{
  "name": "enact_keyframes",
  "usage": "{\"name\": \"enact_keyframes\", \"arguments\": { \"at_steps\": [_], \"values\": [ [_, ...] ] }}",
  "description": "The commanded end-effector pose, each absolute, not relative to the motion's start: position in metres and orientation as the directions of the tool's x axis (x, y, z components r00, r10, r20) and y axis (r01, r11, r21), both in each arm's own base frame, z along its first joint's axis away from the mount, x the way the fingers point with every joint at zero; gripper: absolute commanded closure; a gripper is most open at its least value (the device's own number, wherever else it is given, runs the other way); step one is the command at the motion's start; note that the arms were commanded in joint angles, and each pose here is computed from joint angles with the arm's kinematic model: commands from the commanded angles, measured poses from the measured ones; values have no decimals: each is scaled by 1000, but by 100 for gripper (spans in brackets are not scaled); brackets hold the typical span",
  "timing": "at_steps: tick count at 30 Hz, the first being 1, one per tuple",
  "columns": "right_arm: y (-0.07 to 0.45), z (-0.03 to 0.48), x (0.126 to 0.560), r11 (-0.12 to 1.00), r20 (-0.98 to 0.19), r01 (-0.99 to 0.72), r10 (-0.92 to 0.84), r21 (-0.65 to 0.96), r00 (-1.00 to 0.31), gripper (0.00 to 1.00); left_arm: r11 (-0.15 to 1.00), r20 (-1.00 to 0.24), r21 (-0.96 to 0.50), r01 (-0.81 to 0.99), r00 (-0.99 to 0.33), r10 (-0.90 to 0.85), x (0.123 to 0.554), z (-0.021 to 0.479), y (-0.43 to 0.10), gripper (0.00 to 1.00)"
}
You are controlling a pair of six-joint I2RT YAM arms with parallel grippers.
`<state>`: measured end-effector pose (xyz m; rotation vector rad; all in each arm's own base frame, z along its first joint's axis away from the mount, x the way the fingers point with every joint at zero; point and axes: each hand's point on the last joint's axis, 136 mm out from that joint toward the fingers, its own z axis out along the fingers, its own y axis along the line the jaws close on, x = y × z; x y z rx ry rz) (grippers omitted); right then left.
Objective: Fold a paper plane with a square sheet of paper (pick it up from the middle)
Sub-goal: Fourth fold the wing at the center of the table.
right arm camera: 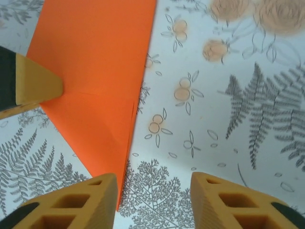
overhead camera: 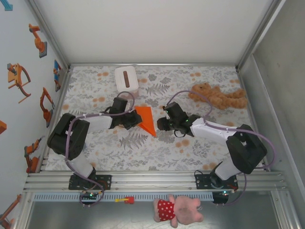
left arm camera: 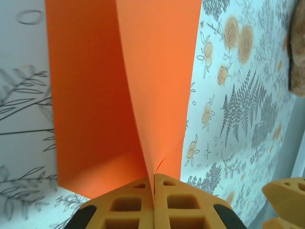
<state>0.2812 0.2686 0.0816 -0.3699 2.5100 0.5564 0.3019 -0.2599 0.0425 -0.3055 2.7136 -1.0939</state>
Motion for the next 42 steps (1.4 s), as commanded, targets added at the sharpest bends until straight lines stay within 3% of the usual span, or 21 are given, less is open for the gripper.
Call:
{"name": "enact_keyframes", "arguments": {
  "at_steps": [1, 5, 15, 20, 42],
  "values": [
    [276, 99, 286, 853, -670, -482, -238, 202, -703, 31, 729, -85, -642, -237, -923, -374, 301, 41, -242, 95],
    [302, 102, 282, 800, -721, -587, -334, 124, -607, 29, 737, -61, -605, -301, -906, -420, 299, 44, -237, 95],
    [352, 80, 263, 645, -743, -763, -490, 43, -456, 50, 709, -2, -591, -386, -878, -479, 298, 51, -243, 95],
    [361, 66, 261, 607, -739, -795, -527, 18, -419, 54, 700, 16, -590, -402, -873, -488, 298, 54, -245, 95],
    [357, 43, 272, 634, -745, -772, -540, -53, -392, 67, 674, 46, -604, -425, -863, -504, 300, 63, -245, 88]
  ]
}}
